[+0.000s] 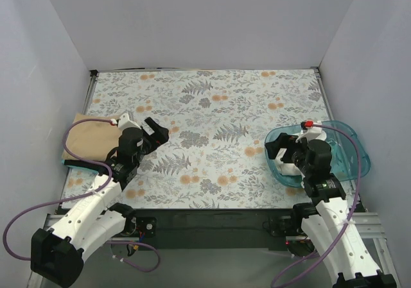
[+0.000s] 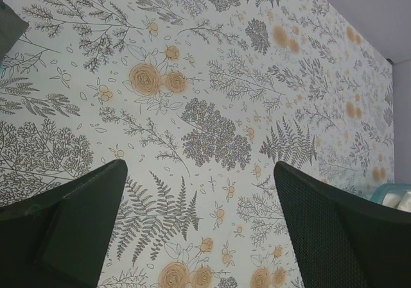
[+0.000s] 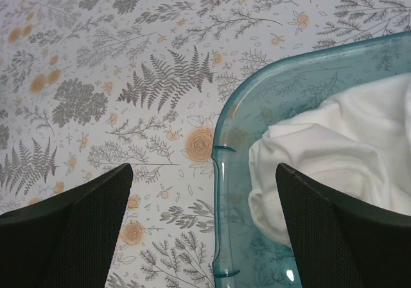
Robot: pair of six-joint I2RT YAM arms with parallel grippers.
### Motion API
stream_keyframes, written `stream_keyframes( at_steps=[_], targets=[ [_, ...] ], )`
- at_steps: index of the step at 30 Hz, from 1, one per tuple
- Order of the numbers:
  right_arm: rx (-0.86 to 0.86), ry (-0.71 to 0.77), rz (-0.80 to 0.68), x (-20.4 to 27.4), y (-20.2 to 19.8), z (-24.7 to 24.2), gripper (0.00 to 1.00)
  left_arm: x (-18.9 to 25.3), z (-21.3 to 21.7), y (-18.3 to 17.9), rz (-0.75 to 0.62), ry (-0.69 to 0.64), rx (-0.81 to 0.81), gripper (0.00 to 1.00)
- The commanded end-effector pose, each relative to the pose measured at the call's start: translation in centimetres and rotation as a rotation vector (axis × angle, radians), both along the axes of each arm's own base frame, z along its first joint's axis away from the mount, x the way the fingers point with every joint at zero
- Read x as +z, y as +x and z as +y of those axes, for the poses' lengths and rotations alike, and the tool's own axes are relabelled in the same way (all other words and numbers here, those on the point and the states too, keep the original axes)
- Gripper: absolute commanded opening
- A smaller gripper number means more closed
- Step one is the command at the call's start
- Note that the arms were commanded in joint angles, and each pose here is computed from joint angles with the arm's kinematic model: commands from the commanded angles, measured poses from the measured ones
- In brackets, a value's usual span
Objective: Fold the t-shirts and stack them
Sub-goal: Grab the tshirt from the pile
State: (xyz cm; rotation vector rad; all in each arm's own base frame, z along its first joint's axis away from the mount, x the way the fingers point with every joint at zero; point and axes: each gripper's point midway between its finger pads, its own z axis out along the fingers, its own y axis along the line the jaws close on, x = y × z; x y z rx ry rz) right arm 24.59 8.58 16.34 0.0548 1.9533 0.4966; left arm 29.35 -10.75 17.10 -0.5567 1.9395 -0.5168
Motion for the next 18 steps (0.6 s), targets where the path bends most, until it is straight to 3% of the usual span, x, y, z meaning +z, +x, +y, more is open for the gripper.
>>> stream_keyframes(
  at_steps=[1,8,18],
  targets=[
    [-0.091,-0.001,-0.024,1.7,0.2,-1.4,0.98,1.3,-0.3,0.2,-0.003,-0.013,-0.009,0.98],
    [-0.339,-0.033,0.115,-1.4,-0.9,-5.3,0.98,1.3,-0.4,0.1,0.003,-0.018,-0.013,0.98],
    [-0.411,-0.134,0.335,-6.9,0.4,-6.3,0.97,1.0,-0.1,0.1,0.016,-0.018,0.008,0.98]
  ],
)
